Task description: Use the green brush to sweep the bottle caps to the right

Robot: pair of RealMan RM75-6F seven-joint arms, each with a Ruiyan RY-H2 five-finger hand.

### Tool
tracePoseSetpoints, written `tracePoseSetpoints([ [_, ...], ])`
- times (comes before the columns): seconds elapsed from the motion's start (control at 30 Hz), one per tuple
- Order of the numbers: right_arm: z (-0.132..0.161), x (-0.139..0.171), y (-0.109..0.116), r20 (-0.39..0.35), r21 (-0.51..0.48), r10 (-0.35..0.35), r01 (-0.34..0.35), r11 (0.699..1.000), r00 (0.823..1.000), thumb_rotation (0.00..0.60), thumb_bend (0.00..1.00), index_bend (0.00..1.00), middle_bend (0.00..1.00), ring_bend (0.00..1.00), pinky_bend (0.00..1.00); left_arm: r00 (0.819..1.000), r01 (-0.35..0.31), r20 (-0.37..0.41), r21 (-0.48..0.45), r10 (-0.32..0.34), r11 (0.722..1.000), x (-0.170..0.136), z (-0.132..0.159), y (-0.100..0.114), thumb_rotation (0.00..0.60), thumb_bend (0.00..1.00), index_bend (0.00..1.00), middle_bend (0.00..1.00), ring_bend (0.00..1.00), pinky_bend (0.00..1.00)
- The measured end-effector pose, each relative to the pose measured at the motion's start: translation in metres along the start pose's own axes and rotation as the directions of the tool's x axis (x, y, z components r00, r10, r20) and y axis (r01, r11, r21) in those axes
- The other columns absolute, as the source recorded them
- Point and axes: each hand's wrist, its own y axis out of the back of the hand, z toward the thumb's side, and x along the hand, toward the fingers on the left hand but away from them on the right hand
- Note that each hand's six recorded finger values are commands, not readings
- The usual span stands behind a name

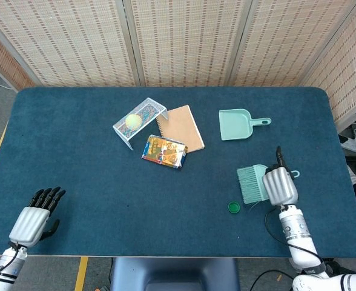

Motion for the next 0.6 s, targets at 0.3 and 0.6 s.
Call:
tracePoseSetpoints([
  [0.3, 0.049, 0.009, 0.040, -0.114, 0.036, -0.112, 0.116, 0.993, 0.987, 0.600, 0.66, 0.95, 0.91, 0.63, 0.00, 1.000, -0.003, -0.003, -0.006, 0.003, 1.000, -0.001, -0.002, 0.001, 0.600, 0.45, 0.00, 0.00, 0.00, 0.07],
  [0.6, 0.082, 0.014, 0.038, -0.154, 0.203, -0.145, 0.175, 0.964, 0.977, 0.600, 0.66, 0.95, 0.91, 0.63, 0.00, 1.000, -0.001, 0.000, -0.006, 0.001, 1.000, 0.000, -0.002, 0.001, 0.600, 0.45, 0.00, 0.00, 0.00, 0.07],
])
